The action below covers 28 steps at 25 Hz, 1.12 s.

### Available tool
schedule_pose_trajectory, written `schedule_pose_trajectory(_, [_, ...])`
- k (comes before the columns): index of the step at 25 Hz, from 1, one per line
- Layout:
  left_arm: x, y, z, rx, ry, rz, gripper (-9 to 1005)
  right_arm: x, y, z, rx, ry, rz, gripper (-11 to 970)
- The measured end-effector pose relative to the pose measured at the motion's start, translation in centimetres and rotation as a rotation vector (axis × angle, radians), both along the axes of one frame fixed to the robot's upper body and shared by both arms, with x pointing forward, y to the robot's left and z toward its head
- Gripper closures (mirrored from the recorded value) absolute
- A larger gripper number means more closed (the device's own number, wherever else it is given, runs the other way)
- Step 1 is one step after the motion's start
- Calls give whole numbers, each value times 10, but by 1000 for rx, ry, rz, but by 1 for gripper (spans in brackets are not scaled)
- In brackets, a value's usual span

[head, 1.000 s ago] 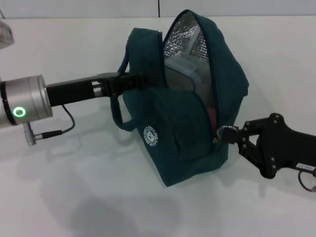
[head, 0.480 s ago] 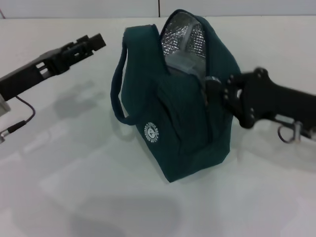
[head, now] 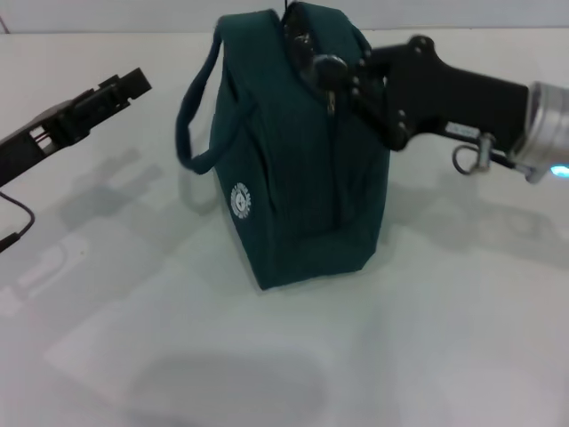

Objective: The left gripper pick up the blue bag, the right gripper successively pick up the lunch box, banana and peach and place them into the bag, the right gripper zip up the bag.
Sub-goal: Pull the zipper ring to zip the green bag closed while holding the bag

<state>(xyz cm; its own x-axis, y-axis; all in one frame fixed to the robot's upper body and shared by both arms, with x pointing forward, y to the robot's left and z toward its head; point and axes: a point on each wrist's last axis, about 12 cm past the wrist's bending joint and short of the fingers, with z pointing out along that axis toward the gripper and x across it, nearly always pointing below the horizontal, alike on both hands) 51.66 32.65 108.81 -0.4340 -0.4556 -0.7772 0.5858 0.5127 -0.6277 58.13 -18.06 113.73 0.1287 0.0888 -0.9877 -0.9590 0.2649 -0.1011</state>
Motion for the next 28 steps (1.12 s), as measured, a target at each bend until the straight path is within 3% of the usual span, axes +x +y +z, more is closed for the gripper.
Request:
schedule_pose_trajectory(7, [-4,13,1,7,19,15,128,6,22,10,-33,-22,72,949])
schedule_pose_trajectory(17, [-9,16,1,19,32,-13,130,10,33,11,-77,-27,71,948])
schedule_pose_trajectory(28, [-13,12,4,102,38,-132,131,15,63,22,-97,-65,116,948])
